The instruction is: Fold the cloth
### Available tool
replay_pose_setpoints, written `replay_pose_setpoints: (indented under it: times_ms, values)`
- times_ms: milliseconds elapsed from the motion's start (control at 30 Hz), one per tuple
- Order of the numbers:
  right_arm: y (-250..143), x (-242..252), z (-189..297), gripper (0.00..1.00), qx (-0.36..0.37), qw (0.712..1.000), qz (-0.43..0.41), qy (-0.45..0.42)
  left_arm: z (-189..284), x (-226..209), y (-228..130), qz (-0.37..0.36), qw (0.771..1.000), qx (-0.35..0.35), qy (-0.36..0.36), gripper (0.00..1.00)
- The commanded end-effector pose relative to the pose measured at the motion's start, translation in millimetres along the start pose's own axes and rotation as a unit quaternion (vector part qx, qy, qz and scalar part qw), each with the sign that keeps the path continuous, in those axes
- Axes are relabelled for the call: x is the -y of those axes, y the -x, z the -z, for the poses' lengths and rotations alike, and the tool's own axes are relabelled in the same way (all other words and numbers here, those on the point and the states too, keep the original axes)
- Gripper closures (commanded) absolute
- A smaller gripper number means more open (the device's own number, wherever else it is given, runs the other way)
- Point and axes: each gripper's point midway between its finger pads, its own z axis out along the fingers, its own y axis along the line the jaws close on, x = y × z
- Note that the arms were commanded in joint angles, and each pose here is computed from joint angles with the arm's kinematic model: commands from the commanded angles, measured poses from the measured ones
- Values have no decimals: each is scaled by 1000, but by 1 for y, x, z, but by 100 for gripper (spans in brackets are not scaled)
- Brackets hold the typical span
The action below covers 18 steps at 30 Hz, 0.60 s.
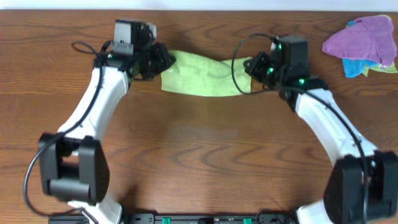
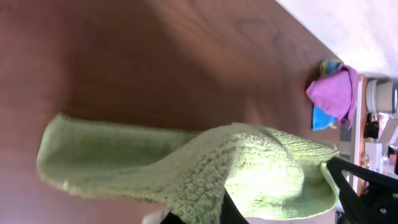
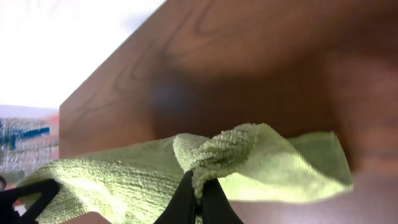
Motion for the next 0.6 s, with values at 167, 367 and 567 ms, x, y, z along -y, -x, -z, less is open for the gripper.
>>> replay_pose_setpoints:
  times_ms: [167, 367, 567]
  values:
    - [67, -11, -10, 99, 52, 998, 26, 9, -12, 28, 65, -30, 998, 52, -23, 94]
    - [95, -18, -11, 99, 76, 996, 37, 13, -10, 38, 86, -41, 996, 76, -26, 94]
    - [94, -14, -10, 99, 73, 996, 51, 2, -12, 33, 79, -33, 997, 63, -16, 94]
